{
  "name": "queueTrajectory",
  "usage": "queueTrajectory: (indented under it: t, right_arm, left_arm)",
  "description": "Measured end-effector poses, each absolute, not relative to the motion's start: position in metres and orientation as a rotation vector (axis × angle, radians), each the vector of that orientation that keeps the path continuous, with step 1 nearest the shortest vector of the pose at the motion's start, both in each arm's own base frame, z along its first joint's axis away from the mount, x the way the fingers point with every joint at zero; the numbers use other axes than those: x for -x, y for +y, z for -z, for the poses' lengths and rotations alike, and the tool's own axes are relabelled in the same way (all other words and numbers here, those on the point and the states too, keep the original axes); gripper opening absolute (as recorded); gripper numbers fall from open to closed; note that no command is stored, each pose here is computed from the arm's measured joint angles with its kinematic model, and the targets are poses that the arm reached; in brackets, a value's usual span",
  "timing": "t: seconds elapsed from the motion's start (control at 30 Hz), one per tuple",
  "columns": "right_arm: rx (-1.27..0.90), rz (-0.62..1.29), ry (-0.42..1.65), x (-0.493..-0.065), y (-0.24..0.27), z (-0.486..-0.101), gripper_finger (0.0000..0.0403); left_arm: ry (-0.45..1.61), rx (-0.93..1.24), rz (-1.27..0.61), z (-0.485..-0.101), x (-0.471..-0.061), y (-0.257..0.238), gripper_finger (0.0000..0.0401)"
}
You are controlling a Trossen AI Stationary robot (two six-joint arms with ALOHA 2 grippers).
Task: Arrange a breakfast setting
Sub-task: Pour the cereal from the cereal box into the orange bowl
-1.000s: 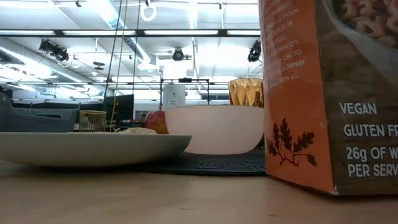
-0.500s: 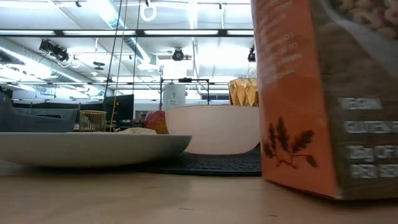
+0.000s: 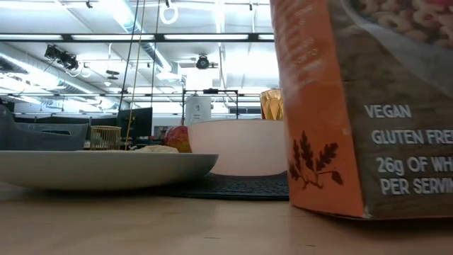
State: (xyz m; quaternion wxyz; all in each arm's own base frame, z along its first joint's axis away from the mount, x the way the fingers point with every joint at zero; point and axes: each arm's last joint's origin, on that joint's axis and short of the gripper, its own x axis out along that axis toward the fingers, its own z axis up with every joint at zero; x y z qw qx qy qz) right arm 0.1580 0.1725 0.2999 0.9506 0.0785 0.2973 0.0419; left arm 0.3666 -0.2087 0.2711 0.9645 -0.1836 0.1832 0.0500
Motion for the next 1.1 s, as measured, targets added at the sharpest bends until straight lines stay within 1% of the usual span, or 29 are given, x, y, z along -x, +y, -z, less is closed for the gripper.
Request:
queueTrajectory:
  t: [0.2, 0.37, 0.47, 0.57, 0.7, 0.87, 1.0, 1.03, 1.1]
  right_arm:
    - [-0.172, -0.087, 0.596, -0.165, 0.169, -0.301, 0.0244]
    - [-0.177, -0.092, 0.571, -0.169, 0.168, -0.304, 0.0244]
    - [-0.173, -0.092, 0.567, -0.169, 0.168, -0.304, 0.0244]
    - [-0.170, -0.092, 0.564, -0.169, 0.168, -0.304, 0.0245]
    - [-0.167, -0.094, 0.552, -0.170, 0.168, -0.309, 0.0257]
    - [-0.140, -0.143, 0.485, -0.169, 0.169, -0.344, 0.0282]
    - [-0.115, -0.162, 0.455, -0.165, 0.165, -0.374, 0.0295]
    - [-0.115, -0.168, 0.442, -0.164, 0.164, -0.383, 0.0296]
    - [-0.119, -0.178, 0.414, -0.160, 0.160, -0.401, 0.0297]
  left_arm:
    - [0.292, 0.355, -0.143, -0.277, -0.373, -0.201, 0.0314]
    - [0.286, 0.364, -0.167, -0.277, -0.378, -0.192, 0.0313]
    - [0.284, 0.364, -0.169, -0.277, -0.379, -0.191, 0.0300]
    - [0.280, 0.366, -0.167, -0.278, -0.379, -0.191, 0.0263]
    - [0.262, 0.375, -0.151, -0.279, -0.379, -0.193, 0.0189]
    - [0.252, 0.367, -0.137, -0.287, -0.376, -0.192, 0.0091]
    - [0.211, 0.349, -0.128, -0.308, -0.366, -0.185, 0.0025]
    - [0.193, 0.353, -0.124, -0.316, -0.363, -0.183, 0.0015]
    - [0.154, 0.358, -0.114, -0.332, -0.356, -0.179, 0.0011]
